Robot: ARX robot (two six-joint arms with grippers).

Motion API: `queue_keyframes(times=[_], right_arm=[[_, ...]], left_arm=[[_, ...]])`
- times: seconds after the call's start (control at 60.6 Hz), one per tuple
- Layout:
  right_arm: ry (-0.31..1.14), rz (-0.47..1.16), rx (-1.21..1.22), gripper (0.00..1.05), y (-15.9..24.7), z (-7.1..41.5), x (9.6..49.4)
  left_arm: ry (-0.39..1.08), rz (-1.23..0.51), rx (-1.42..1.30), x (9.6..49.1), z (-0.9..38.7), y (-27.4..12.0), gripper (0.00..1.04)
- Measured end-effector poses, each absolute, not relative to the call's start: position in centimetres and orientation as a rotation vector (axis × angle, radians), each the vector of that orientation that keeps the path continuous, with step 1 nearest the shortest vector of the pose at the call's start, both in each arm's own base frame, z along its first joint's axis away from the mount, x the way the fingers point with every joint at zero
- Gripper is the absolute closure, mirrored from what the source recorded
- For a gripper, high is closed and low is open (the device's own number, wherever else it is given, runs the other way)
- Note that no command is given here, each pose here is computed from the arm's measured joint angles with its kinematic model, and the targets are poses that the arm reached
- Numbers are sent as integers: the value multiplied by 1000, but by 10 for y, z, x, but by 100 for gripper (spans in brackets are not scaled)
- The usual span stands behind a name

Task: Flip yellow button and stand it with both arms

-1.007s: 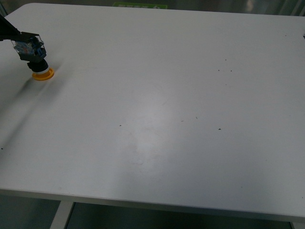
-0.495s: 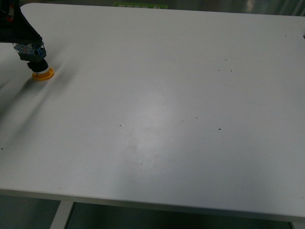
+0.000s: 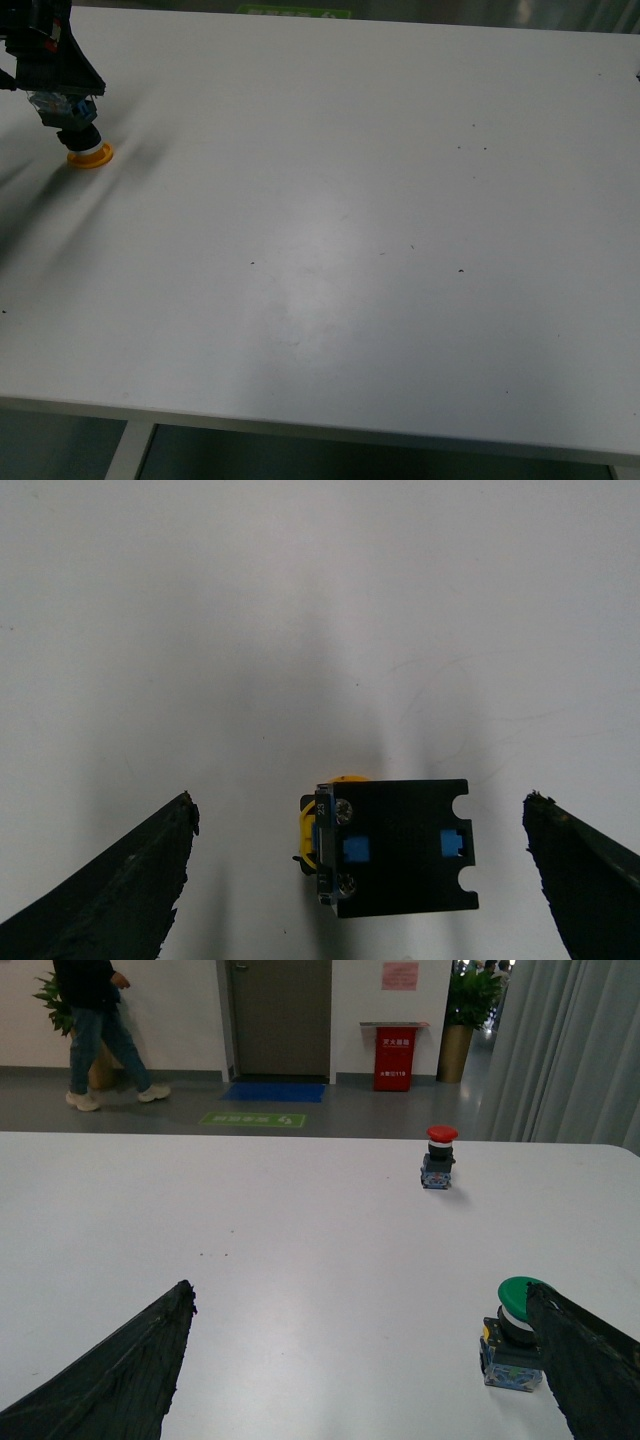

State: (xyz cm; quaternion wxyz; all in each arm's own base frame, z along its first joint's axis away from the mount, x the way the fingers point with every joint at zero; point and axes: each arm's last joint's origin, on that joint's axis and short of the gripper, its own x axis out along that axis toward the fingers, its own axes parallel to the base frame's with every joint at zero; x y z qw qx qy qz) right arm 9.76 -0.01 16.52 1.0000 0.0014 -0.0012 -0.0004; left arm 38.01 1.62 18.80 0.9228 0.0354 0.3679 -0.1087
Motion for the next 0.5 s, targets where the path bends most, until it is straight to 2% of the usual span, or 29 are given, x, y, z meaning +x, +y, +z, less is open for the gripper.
queue_keyframes(times=[0.446,0.495], right_arm=[[-2,-1,3,7,0,165,98],[-2,-1,3,7,0,165,98]], left_arm=[[766,-236,90,386,186,11,7],[771,-235,94,386,185,11,15]])
